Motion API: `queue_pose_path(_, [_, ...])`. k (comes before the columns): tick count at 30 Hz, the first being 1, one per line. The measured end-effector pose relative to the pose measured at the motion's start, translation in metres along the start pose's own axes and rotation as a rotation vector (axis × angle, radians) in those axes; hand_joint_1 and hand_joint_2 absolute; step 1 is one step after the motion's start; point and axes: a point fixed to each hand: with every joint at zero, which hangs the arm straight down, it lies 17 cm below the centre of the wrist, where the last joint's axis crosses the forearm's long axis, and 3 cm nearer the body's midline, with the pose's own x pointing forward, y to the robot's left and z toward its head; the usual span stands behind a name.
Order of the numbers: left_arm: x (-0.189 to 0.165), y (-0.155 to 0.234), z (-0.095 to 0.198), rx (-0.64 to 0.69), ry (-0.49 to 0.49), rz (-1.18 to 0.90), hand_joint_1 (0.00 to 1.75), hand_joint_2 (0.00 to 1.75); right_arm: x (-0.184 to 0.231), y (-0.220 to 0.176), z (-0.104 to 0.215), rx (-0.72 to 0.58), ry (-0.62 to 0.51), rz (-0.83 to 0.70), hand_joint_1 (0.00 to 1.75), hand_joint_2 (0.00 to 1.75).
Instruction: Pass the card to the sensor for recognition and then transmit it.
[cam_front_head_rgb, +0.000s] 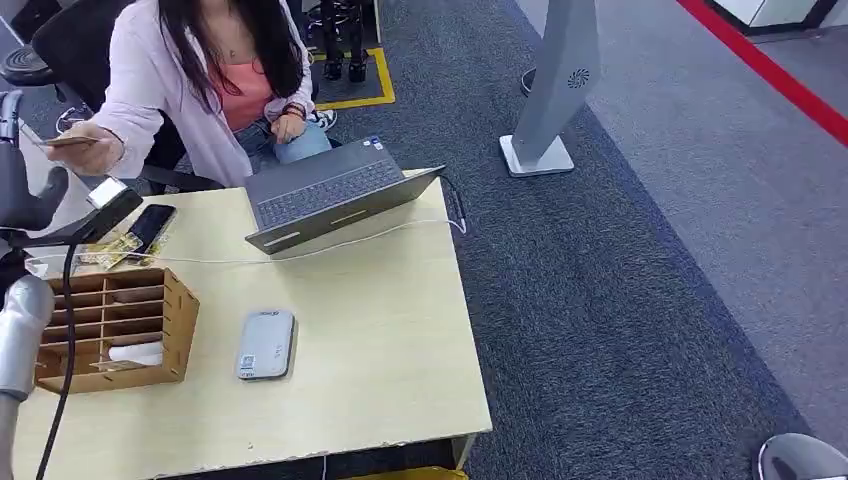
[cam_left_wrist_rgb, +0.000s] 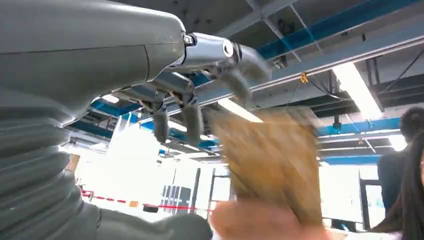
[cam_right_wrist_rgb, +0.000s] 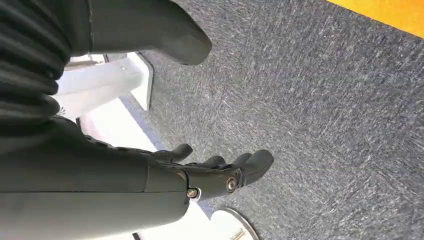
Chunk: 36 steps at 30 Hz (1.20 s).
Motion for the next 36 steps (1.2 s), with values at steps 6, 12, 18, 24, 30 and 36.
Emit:
queue_pose_path(6, [0.007, -0.010, 0.015, -0.006, -0.022, 0.038, 0.00, 1.75, -0.001, 0.000, 0.000, 0.000, 0.004, -0.006, 0.00, 1.75])
queue_pose_path(12, [0.045, -0.015, 0.074, -0.001, -0.094, 0.149, 0.00, 1.75, -0.006, 0.000, 0.000, 0.003, 0.035, -0.044, 0.00, 1.75])
queue_pose_path(18, [0.102, 0.005, 0.166, 0.013, -0.199, 0.221, 0.00, 1.75, -0.015, 0.000, -0.001, -0.003, 0.084, -0.099, 0.00, 1.75])
queue_pose_path(24, [0.129, 0.026, 0.238, 0.004, -0.241, 0.272, 0.00, 1.75, -0.022, 0.002, 0.001, -0.003, 0.117, -0.140, 0.00, 1.75])
queue_pose_path(30, [0.127, 0.004, 0.279, -0.177, -0.216, 0.311, 0.00, 1.75, -0.024, 0.003, 0.001, -0.002, 0.132, -0.160, 0.00, 1.75])
queue_pose_path(36, [0.098, -0.025, 0.289, -0.337, -0.171, 0.289, 0.00, 1.75, -0.023, 0.003, 0.001, -0.002, 0.127, -0.158, 0.00, 1.75])
